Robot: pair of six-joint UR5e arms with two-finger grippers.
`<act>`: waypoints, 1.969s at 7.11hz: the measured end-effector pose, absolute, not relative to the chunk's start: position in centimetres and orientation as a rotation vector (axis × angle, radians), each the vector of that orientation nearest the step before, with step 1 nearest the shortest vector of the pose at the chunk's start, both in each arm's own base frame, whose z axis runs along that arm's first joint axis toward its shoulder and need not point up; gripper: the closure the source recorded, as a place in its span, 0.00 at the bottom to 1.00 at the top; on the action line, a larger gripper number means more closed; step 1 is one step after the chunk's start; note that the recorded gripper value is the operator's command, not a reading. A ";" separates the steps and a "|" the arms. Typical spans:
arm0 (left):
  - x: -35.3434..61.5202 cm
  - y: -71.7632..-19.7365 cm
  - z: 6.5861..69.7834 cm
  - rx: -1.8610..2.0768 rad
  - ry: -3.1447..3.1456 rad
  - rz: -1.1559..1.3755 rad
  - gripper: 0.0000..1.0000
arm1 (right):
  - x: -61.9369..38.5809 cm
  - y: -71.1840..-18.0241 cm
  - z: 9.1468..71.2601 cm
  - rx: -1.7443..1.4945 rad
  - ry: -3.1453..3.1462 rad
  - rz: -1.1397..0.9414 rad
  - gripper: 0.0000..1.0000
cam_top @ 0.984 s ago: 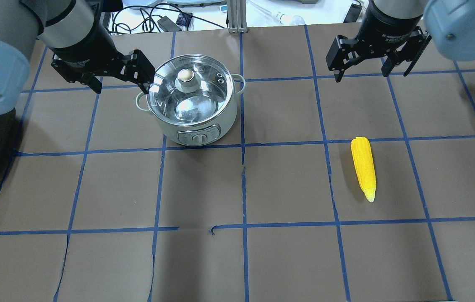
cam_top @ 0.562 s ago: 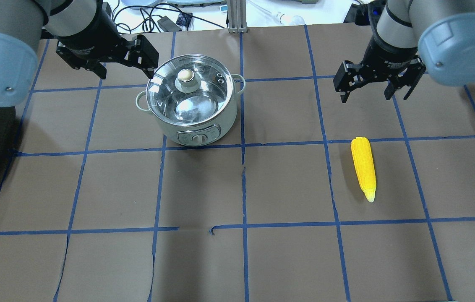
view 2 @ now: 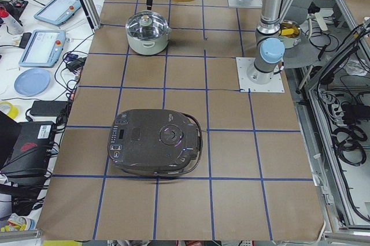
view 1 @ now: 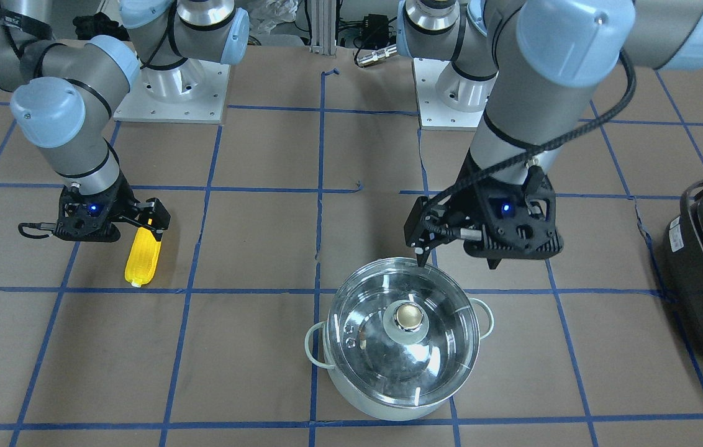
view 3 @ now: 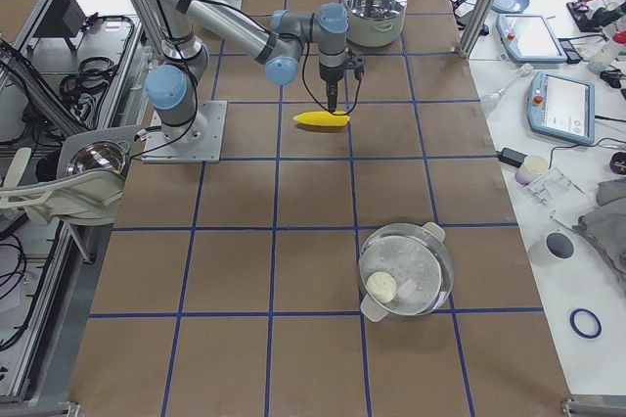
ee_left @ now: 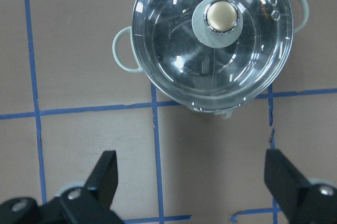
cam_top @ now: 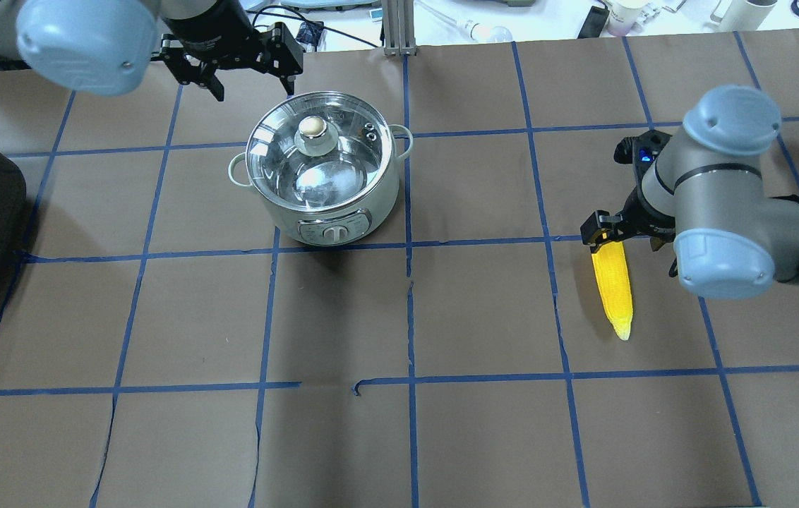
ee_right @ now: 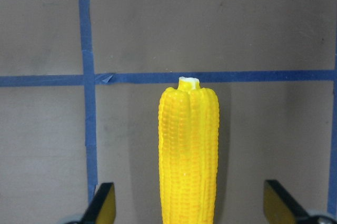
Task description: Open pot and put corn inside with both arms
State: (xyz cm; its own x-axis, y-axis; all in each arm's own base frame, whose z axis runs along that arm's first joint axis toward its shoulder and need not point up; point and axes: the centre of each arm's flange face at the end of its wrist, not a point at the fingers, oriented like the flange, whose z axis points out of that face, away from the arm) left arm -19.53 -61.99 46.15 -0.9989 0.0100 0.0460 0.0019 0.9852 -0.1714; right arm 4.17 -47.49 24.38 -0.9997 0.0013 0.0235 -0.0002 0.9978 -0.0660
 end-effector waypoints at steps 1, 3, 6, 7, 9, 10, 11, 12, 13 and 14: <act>-20.3 -64.6 44.0 -0.066 -3.092 0.239 0.00 | 3.9 -47.2 22.3 0.005 -3.119 0.103 0.00; -21.2 -67.6 39.5 -0.114 -3.105 0.162 0.00 | 3.6 -46.9 19.7 0.020 -3.132 0.082 0.03; -24.5 -68.1 35.1 -0.055 -3.117 0.085 0.10 | 3.6 -46.7 18.6 0.028 -3.146 0.077 0.55; -24.8 -68.0 34.5 -0.066 -3.127 0.073 0.21 | 3.6 -46.8 18.3 0.028 -3.147 0.075 0.70; -24.8 -67.8 34.4 -0.071 -3.152 0.071 0.66 | 3.5 -47.3 18.6 0.028 -3.143 0.096 0.77; -24.7 -67.6 34.6 -0.069 -3.163 0.070 0.92 | 3.4 -48.2 19.8 0.029 -3.134 0.142 0.76; -24.6 -67.5 34.5 -0.069 -3.170 0.065 1.00 | 3.7 -49.8 21.8 0.039 -3.124 0.213 0.77; -24.6 -67.4 34.5 -0.069 -3.172 0.063 1.00 | 4.8 -51.5 24.2 0.068 -3.121 0.272 0.77; -24.6 -67.4 34.8 -0.069 -3.172 0.074 1.00 | 6.6 -53.1 26.4 0.095 -3.125 0.294 0.77; -24.5 -67.5 36.5 -0.071 -3.166 0.121 1.00 | 8.0 -54.7 28.5 0.092 -3.131 0.307 0.76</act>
State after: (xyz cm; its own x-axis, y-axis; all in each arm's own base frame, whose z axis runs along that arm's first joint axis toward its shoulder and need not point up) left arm -24.54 -67.51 36.46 -0.9986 0.0438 -0.0295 0.0460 0.9961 -0.0758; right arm 8.05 -54.71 28.49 -0.9983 -0.0590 -0.0004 -0.0578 0.9793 -0.1940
